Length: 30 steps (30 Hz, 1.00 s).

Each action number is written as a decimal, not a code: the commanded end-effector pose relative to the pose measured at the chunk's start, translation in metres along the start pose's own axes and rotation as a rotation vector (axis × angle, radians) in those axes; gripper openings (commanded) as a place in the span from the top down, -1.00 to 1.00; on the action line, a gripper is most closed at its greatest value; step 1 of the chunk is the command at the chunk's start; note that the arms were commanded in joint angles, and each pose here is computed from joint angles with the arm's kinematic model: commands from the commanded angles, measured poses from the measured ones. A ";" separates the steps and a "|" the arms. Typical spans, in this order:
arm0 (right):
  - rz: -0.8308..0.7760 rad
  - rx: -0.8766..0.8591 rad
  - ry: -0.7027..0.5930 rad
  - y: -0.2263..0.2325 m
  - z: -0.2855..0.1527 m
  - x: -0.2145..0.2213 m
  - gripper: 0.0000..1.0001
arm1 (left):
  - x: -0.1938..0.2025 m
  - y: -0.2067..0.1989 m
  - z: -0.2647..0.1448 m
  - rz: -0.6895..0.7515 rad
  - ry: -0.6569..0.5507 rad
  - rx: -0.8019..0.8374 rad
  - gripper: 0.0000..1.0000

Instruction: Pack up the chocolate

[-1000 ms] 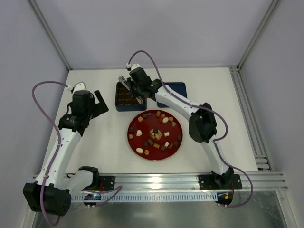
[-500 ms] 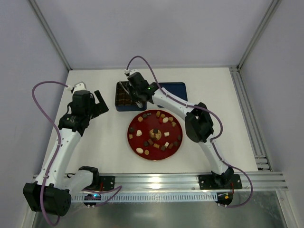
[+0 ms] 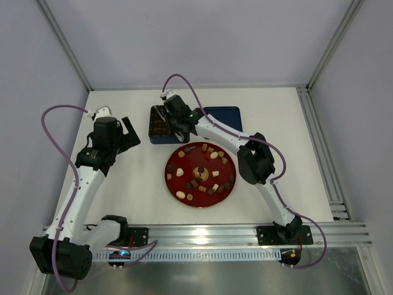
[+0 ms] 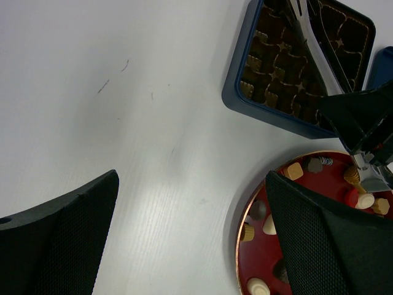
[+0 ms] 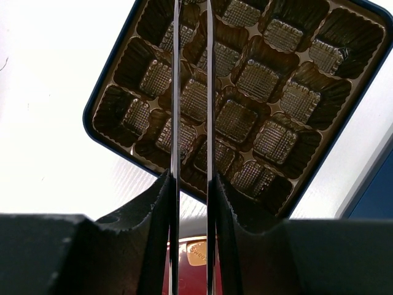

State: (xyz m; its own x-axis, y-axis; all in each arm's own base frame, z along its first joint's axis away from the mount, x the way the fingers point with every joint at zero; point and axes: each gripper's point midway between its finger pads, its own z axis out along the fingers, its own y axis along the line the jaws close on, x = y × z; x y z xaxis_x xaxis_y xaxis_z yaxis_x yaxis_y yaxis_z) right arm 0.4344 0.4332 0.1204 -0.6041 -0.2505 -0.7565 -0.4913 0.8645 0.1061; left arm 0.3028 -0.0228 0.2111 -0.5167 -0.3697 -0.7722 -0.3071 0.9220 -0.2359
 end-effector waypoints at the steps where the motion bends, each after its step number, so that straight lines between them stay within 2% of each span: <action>1: -0.003 -0.012 -0.105 0.009 -0.015 -0.038 0.33 | -0.008 -0.001 -0.005 -0.016 -0.030 0.015 -1.00; 4: 0.000 -0.012 -0.116 0.008 -0.017 -0.043 0.26 | -0.008 -0.001 -0.005 -0.016 -0.030 0.015 -1.00; 17: 0.002 -0.007 -0.169 0.009 -0.030 -0.066 0.23 | -0.007 -0.002 -0.005 -0.012 -0.027 0.018 -0.99; 25: 0.020 0.042 -0.217 -0.006 -0.080 -0.089 0.22 | -0.007 -0.001 -0.005 -0.013 -0.028 0.016 -0.99; 30: 0.049 0.079 -0.198 -0.024 -0.113 -0.080 0.23 | -0.007 -0.002 -0.004 -0.012 -0.025 0.018 -0.99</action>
State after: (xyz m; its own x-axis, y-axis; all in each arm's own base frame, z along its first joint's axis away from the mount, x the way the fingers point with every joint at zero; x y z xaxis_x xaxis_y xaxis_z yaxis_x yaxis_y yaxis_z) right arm 0.4304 0.4067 0.1724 -0.5643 -0.2233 -0.7948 -0.4468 0.8922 0.0666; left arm 0.3027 -0.0238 0.2110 -0.5190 -0.3696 -0.7707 -0.3026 0.9227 -0.2388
